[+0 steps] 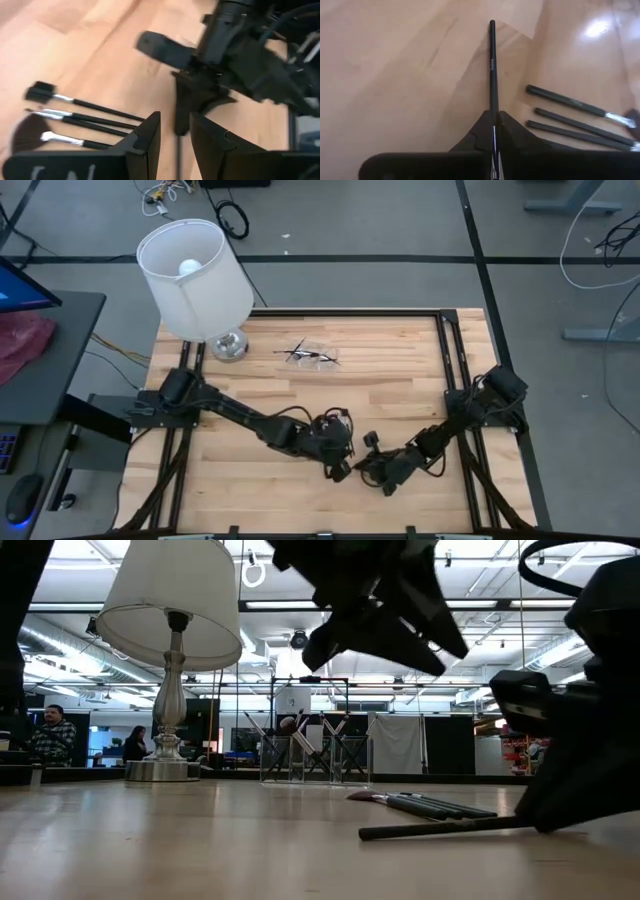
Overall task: Put items in baskets/containers
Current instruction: Put the black eyeliner brush into the transparent organizer, then put the black highlighter brush into the transparent organizer
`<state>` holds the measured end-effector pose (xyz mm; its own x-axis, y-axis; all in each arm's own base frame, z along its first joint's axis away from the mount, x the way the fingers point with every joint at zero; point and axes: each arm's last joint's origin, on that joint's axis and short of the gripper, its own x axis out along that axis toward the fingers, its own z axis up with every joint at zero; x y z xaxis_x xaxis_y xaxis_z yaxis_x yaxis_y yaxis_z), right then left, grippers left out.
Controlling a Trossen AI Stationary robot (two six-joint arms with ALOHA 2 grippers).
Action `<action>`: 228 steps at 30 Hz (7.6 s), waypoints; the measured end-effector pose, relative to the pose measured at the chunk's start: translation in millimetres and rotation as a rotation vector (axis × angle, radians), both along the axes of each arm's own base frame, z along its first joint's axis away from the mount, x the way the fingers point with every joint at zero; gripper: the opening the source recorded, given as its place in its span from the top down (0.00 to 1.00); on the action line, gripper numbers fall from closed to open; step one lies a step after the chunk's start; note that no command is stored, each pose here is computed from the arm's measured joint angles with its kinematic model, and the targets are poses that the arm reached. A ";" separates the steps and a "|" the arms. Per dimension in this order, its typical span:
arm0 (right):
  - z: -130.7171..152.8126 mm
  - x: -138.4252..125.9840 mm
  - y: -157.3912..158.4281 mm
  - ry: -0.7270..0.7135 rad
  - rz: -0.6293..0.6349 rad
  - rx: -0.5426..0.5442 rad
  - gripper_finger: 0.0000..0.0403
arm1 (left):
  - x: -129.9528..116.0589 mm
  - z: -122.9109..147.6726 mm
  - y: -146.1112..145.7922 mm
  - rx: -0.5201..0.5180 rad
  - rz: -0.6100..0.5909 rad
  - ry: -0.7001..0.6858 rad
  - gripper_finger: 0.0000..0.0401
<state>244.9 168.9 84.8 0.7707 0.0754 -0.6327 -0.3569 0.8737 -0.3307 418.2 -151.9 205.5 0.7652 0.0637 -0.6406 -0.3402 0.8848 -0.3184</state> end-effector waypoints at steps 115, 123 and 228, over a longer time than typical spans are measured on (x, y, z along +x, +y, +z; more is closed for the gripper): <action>158.1 -53.3 -24.0 -0.451 -0.168 0.061 0.69 | -14.0 51.4 10.5 0.763 0.477 -0.254 0.95; 164.7 -48.7 -31.5 -0.492 -0.177 0.015 0.69 | -15.5 136.6 76.6 0.821 0.261 -0.499 0.95; 77.4 -65.5 -240.0 -0.561 -0.825 0.476 0.85 | -23.5 -78.4 226.1 0.778 0.376 -0.730 0.83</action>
<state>179.4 -71.2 162.3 0.8648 -0.4513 -0.2200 0.4895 0.8553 0.1698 394.6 74.2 127.1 0.7883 0.5548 0.2662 -0.5847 0.8102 0.0429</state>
